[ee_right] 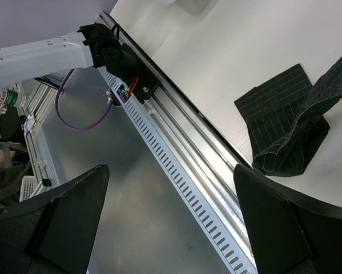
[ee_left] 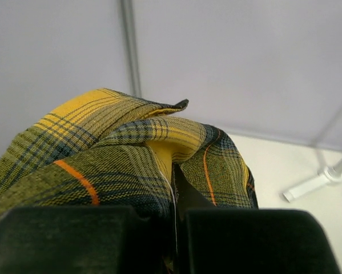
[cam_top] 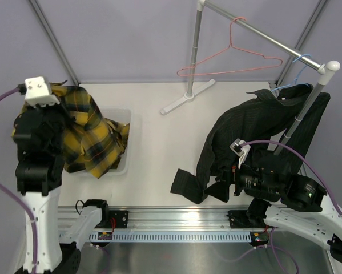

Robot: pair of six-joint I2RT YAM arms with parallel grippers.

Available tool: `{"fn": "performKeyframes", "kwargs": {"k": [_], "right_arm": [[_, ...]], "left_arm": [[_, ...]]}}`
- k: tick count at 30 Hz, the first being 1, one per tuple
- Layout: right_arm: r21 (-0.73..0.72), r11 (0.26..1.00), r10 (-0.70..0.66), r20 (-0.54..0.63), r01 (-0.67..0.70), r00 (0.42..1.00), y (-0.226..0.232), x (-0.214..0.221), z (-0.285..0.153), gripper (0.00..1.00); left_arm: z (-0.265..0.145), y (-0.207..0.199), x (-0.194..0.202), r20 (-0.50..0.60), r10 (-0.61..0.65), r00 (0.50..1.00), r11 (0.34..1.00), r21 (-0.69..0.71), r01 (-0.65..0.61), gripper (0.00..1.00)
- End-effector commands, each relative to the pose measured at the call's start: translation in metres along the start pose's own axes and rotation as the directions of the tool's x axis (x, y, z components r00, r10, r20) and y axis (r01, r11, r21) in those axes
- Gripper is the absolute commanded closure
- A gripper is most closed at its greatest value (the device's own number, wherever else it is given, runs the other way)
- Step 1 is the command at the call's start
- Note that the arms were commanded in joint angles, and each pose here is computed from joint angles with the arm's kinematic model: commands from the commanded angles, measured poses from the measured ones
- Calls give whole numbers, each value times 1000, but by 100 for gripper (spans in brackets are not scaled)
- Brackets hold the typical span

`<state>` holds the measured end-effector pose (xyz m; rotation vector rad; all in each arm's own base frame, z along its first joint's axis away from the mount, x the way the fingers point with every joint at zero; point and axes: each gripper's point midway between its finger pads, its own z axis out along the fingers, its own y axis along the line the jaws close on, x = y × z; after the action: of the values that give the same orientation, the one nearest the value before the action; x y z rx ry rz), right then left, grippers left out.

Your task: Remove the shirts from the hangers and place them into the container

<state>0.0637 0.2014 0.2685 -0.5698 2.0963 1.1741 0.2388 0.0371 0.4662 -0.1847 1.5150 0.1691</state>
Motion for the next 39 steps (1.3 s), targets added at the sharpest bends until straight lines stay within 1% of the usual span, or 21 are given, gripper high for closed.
{"fn": "performKeyframes", "kwargs": {"k": [1, 3, 6, 8, 14, 15, 17, 18, 19, 21, 22, 24, 25, 26, 27, 29, 31, 33, 36, 38, 39], "right_arm": [[-2, 1000, -1, 36, 1, 999, 5, -10, -5, 1], [0, 1000, -2, 39, 2, 999, 5, -11, -6, 1], [0, 1000, -2, 41, 2, 999, 5, -11, -6, 1], [-3, 1000, 2, 43, -2, 999, 6, -12, -7, 1], [-9, 1000, 5, 57, -4, 998, 8, -14, -11, 1], [-12, 1000, 4, 58, -4, 998, 9, -15, -11, 1], [-11, 1000, 5, 59, -4, 998, 9, -16, -11, 0], [-16, 1000, 3, 61, -2, 998, 10, -16, -12, 1], [-18, 1000, 4, 66, -3, 998, 11, -17, -14, 1], [-23, 1000, 3, 77, -1, 997, 13, -19, -16, 1], [-20, 1000, 3, 77, -1, 997, 12, -19, -17, 0], [-18, 1000, 4, 85, -2, 996, 13, -20, -20, 1], [-17, 1000, 2, 86, -1, 996, 12, -20, -21, 1], [-14, 1000, 1, 88, 1, 996, 12, -20, -22, 1], [-15, 1000, 2, 99, -1, 995, 12, -21, -25, 1], [-15, 1000, 2, 106, 0, 994, 12, -21, -26, 1], [-16, 1000, 1, 115, 1, 993, 12, -23, -27, 0], [-19, 1000, 0, 122, 2, 993, 13, -24, -27, 1], [-30, 1000, 4, 131, 0, 991, 15, -26, -27, 1], [-38, 999, 6, 142, -1, 990, 17, -29, -27, 0], [-41, 999, 7, 143, -1, 990, 17, -30, -27, 1]], "left_arm": [[34, -49, 45, -167, -59, 984, 980, 178, 89, 100], [37, -72, 53, -187, -85, 979, 949, 283, 137, 100], [41, -94, 84, -269, -99, 958, 917, 350, 193, 100], [46, -101, 109, -333, -92, 938, 912, 350, 214, 100], [54, -100, 162, -453, -107, 885, 926, 279, 255, 100], [54, -102, 179, -488, -106, 867, 925, 271, 266, 100], [53, -108, 194, -525, -128, 841, 911, 273, 309, 100], [50, -110, 212, -563, -132, 816, 906, 265, 330, 100], [49, -115, 225, -609, -160, 777, 881, 266, 391, 100], [53, -116, 242, -648, -212, 731, 852, 243, 463, 100], [55, -109, 260, -681, -270, 681, 826, 200, 527, 100], [58, -101, 271, -688, -334, 644, 800, 154, 579, 100], [56, -92, 282, -700, -395, 594, 769, 101, 631, 100], [61, -87, 284, -690, -425, 585, 758, 82, 647, 100], [62, -82, 290, -697, -450, 558, 750, 44, 660, 100], [63, -72, 306, -720, -477, 504, 749, -33, 662, 100], [61, -58, 323, -728, -493, 476, 781, -129, 612, 100], [60, -53, 333, -740, -483, 468, 799, -155, 581, 100], [52, -44, 357, -782, -458, 423, 833, -211, 511, 100], [47, -36, 368, -815, -406, 414, 880, -225, 419, 100], [45, -34, 378, -833, -397, 385, 890, -246, 384, 100]]}}
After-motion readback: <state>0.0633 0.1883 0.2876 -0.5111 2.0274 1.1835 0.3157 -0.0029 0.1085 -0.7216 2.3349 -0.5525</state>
